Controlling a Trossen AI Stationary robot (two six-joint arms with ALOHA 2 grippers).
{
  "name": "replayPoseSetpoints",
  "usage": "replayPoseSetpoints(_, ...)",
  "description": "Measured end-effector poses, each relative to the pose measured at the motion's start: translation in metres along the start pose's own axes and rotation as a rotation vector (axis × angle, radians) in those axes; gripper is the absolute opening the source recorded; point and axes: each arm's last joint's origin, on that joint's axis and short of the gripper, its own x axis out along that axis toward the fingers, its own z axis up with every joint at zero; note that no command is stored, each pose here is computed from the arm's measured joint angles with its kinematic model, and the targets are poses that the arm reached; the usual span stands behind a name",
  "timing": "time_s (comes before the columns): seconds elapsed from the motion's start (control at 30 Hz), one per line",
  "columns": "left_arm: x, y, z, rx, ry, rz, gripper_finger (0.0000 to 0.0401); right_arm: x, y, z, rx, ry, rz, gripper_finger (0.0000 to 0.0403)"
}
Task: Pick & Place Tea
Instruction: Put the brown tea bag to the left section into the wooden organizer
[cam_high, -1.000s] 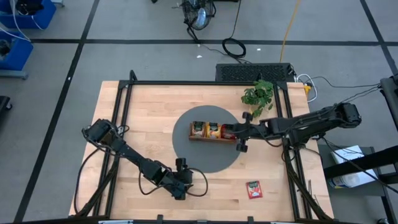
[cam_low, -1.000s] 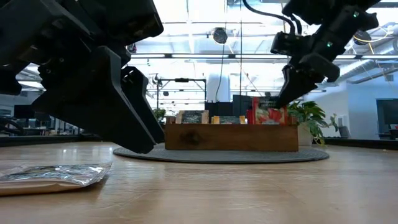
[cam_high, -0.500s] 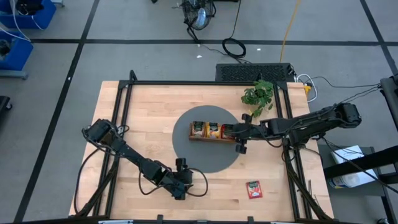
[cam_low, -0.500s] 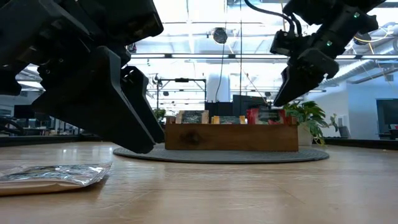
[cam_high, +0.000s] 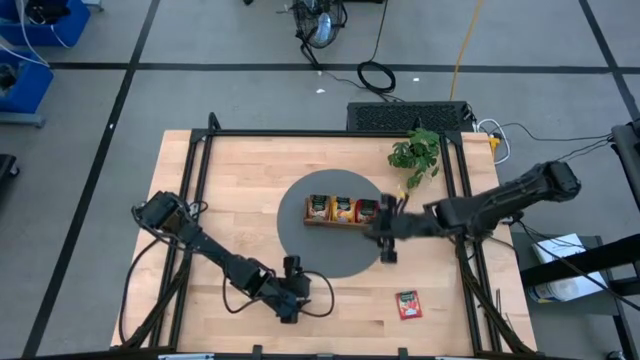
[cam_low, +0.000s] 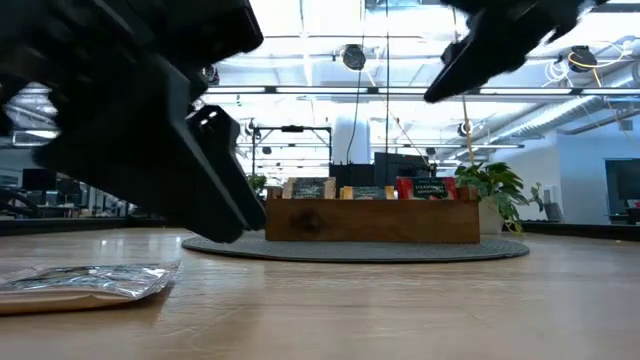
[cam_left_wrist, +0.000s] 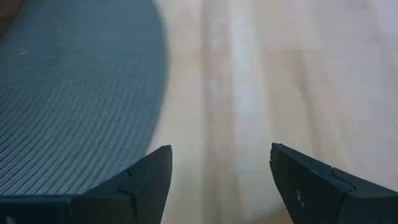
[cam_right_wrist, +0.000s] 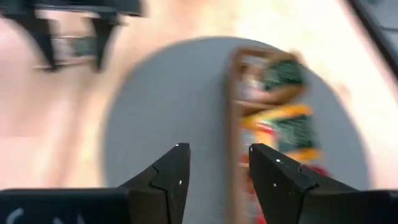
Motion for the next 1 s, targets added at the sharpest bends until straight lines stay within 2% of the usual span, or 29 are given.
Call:
replayPoseSetpoints(0.17, -0.003, -0.008, -0.001, 0.010, 0.003, -0.078, 0.0269, -0.006, 0.041, 0.001, -0.022, -0.070, 0.133, 0.0149)
replayPoseSetpoints(0.27, -0.006, -0.017, 0.001, 0.014, 0.012, -0.229, 0.0269, 0.002, 0.070, 0.001, -0.037, -0.139, 0.214, 0.0147)
replayPoseSetpoints(0.37, -0.018, -0.028, 0.004, 0.022, -0.015, -0.299, 0.0269, 0.023, 0.096, -0.004, -0.063, -0.181, 0.260, 0.0142)
replayPoseSetpoints(0.5, -0.030, -0.040, -0.001, -0.041, -0.006, -0.282, 0.0269, 0.061, 0.114, -0.013, -0.107, -0.178, 0.338, 0.0132)
replayPoseSetpoints(0.6, -0.036, -0.052, -0.012, -0.087, 0.022, -0.255, 0.0268, 0.090, 0.117, -0.016, -0.103, -0.140, 0.401, 0.0120)
replayPoseSetpoints(0.7, -0.037, -0.061, -0.024, -0.140, 0.048, -0.226, 0.0268, 0.119, 0.109, -0.007, -0.005, -0.087, 0.404, 0.0107)
replayPoseSetpoints(0.87, -0.043, -0.074, -0.036, -0.115, 0.005, -0.155, 0.0267, 0.168, 0.096, 0.010, 0.078, -0.032, 0.523, 0.0101)
replayPoseSetpoints(1.0, -0.046, -0.077, -0.044, -0.118, 0.008, -0.102, 0.0229, 0.193, 0.095, 0.016, 0.093, -0.015, 0.592, 0.0112)
